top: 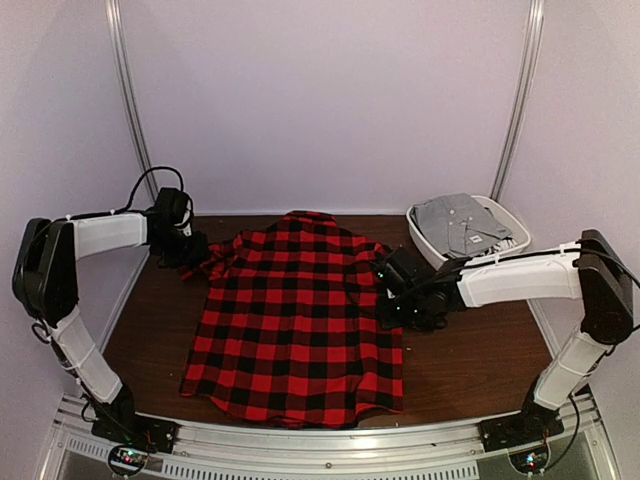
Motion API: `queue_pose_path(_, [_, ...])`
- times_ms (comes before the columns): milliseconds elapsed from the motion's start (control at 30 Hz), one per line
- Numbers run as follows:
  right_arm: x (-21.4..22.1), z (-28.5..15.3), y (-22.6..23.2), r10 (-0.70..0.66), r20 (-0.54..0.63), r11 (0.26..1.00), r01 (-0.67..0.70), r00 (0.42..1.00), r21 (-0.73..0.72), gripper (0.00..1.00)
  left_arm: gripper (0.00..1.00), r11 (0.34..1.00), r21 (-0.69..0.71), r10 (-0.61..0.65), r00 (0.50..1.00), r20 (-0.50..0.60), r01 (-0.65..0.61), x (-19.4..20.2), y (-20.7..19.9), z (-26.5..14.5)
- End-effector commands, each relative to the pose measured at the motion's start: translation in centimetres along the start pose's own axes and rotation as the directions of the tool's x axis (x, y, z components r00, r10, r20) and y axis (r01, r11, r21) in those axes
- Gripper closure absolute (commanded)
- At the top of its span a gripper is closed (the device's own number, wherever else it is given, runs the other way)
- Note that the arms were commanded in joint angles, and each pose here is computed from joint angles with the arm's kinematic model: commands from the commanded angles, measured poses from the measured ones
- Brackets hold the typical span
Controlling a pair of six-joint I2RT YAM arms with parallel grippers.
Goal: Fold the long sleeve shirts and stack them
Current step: Flatten out the crumpled shirt at the center of the board.
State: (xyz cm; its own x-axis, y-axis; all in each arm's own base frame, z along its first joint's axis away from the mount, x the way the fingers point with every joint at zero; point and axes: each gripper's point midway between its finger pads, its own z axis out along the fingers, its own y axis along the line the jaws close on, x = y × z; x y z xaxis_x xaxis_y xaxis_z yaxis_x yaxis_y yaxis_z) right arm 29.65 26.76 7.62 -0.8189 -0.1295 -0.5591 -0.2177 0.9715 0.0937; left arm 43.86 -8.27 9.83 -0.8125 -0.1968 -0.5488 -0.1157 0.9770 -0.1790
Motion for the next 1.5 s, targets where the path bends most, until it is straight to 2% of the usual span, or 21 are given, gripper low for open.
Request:
queue_pose_path(0, [3.9, -0.8, 2.1, 0.006, -0.068, 0.998, -0.010, 0.998, -0.059, 0.64, 0.37, 0.987, 0.162, 0.022, 1.000, -0.016, -0.019, 3.2, -4.8, -2.6])
queue_pose_path(233, [8.5, -0.7, 4.2, -0.019, -0.141, 0.994, 0.003, 0.990, -0.113, 0.64, 0.37, 0.946, 0.319, -0.007, 0.991, -0.135, 0.050, 11.2, -8.6, -3.9])
queue_pose_path(333, [10.5, -0.5, 4.3, -0.031, -0.175, 0.993, 0.010, 0.984, -0.119, 0.64, 0.37, 0.940, 0.337, 0.008, 0.982, -0.188, 0.057, 14.3, -9.1, -4.1])
queue_pose_path(533, [14.2, -0.6, 4.3, -0.042, -0.239, 0.991, 0.011, 0.970, -0.131, 0.64, 0.38, 0.960, 0.264, -0.016, 0.963, -0.267, 0.090, 18.7, -6.6, -4.1])
queue_pose_path(833, [18.4, -1.5, 3.3, -0.065, -0.310, 0.994, 0.034, 0.949, -0.102, 0.64, 0.38, 0.990, 0.100, -0.062, 0.942, -0.329, 0.100, 22.4, -2.1, -4.7])
queue_pose_path(1100, [18.5, -1.8, 2.0, -0.059, -0.299, 0.997, 0.040, 0.952, -0.069, 0.63, 0.37, 0.994, 0.022, -0.089, 0.933, -0.348, 0.103, 24.2, 0.1, -5.0])
queue_pose_path(1267, [16.6, -2.5, 2.4, -0.052, -0.253, 0.998, 0.039, 0.966, -0.058, 0.62, 0.37, 0.994, 0.015, -0.098, 0.931, -0.352, 0.110, 24.8, 0.6, -5.2])
queue_pose_path(1467, [11.0, -4.6, 2.2, -0.013, -0.130, 1.000, 0.010, 0.991, -0.025, 0.48, 0.37, 0.994, 0.063, -0.065, 0.950, -0.304, 0.088, 22.6, -0.6, -6.1])
